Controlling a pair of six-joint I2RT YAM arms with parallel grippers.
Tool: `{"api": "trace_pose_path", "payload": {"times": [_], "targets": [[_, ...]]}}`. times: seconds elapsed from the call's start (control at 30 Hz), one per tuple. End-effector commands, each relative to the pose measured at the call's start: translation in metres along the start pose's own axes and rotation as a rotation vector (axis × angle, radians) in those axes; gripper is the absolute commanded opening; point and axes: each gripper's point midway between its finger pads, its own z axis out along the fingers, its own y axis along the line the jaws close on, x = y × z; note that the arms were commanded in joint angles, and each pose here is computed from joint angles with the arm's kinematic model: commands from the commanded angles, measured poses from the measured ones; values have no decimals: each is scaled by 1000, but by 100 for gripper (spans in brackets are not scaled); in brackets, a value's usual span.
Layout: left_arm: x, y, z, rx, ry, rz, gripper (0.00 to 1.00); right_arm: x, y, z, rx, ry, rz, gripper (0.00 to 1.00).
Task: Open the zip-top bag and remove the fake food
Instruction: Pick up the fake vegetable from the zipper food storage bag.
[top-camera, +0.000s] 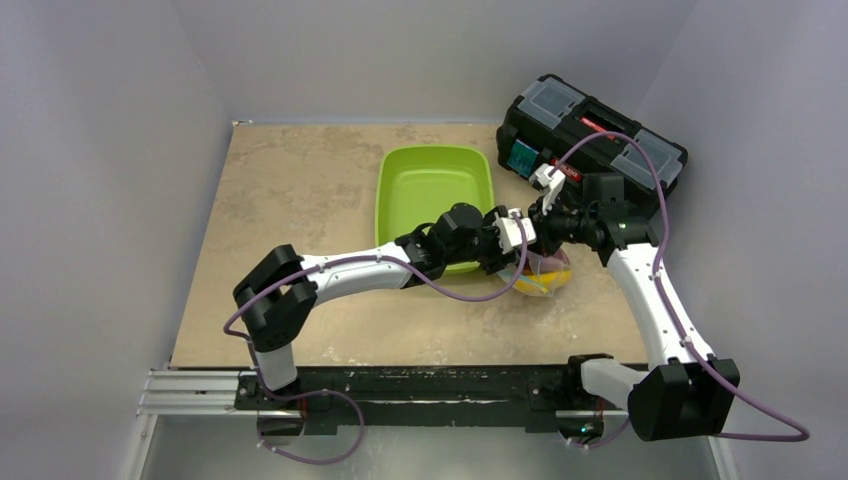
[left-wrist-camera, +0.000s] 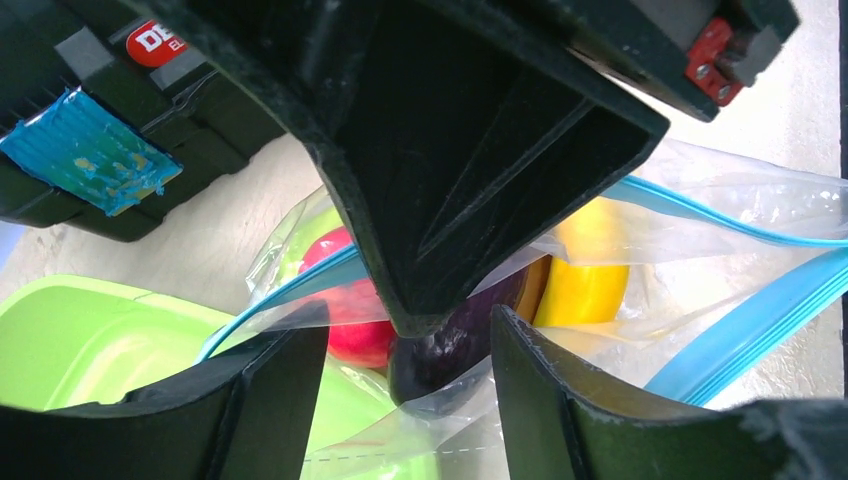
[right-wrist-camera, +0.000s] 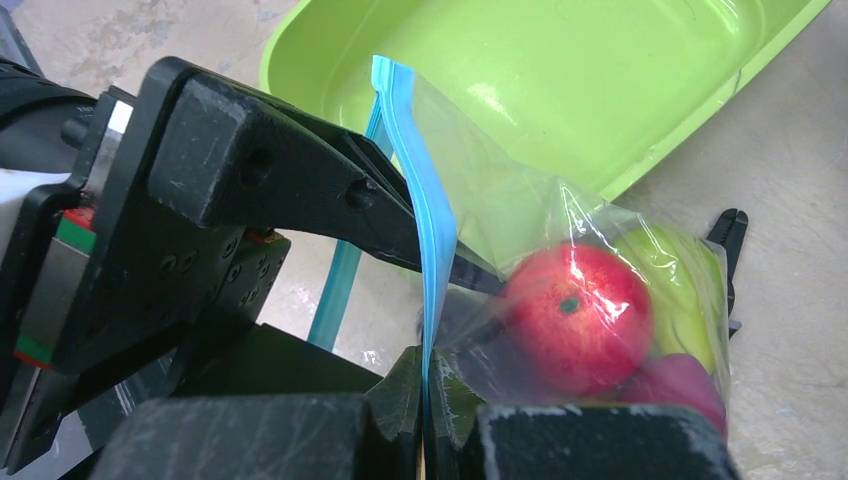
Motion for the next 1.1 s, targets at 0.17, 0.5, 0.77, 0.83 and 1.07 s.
{"api": "trace_pose_path", "payload": {"times": [0.17, 0.5, 0.77, 0.83, 1.07], "targets": [[-4, 17, 7, -65, 29, 1, 54, -4, 7, -5, -13, -25, -22, 0], [25, 3, 4, -16, 100, 32, 56, -1, 7, -4, -15, -21, -20, 0], [34, -19, -6, 83, 83, 35, 60, 0, 6, -3, -22, -19, -17, 0], [38, -21, -5, 90, 97, 39, 60, 1, 7, -2, -27, -18, -17, 0], [43, -21, 0, 99, 115, 56, 60, 2, 9, -2, -40, -17, -17, 0]]}}
